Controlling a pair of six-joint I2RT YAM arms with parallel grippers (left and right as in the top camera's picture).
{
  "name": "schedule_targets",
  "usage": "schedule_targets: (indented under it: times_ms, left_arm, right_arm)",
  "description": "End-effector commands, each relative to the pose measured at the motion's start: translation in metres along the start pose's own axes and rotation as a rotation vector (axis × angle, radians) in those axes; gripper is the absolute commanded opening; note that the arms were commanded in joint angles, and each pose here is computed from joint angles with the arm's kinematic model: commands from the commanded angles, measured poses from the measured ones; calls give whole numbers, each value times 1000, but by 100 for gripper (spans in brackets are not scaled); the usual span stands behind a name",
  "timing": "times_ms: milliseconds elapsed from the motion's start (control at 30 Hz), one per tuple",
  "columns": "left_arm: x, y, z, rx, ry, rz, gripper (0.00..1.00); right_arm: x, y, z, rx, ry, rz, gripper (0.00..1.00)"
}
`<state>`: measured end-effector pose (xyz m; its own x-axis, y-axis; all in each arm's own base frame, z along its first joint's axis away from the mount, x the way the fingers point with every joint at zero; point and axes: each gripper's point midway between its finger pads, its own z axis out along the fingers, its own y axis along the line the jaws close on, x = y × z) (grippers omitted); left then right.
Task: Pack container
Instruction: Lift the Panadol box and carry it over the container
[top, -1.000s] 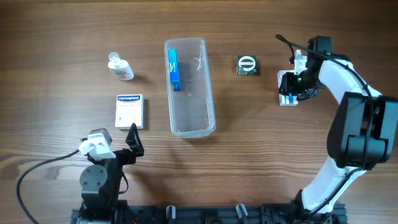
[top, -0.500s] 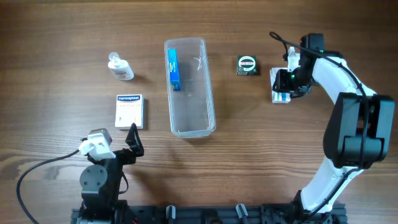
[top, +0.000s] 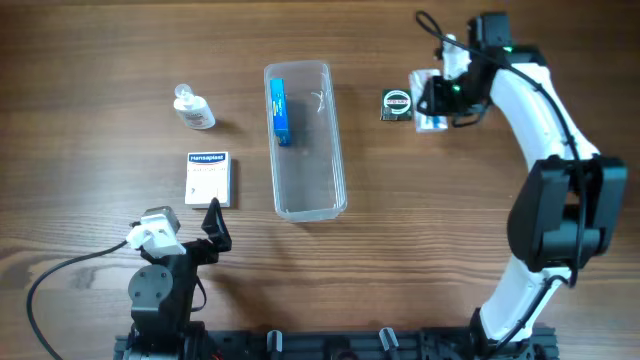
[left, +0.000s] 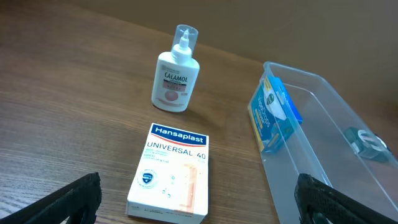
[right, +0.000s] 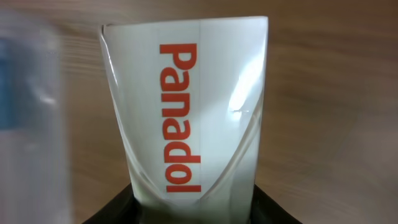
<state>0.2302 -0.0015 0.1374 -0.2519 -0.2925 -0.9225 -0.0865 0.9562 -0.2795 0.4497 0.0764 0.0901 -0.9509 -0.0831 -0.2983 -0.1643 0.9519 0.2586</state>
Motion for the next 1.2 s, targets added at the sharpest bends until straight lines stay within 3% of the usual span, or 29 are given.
schedule_targets:
  times_ms: [0, 200, 700, 1167]
  left_arm:
    - [1, 1, 1, -7, -5, 0, 100]
    - [1, 1, 1, -6, -5, 0, 100]
    - [1, 1, 1, -7, -5, 0, 100]
    - [1, 1, 1, -6, -5, 0, 100]
  right_arm:
    - [-20, 57, -18, -99, -62, -76, 44]
    - [-26, 114, -24, -183, -80, -140, 44]
    - [-11, 232, -21, -244, -91, -67, 44]
    - [-8, 235, -5, -89, -135, 58, 41]
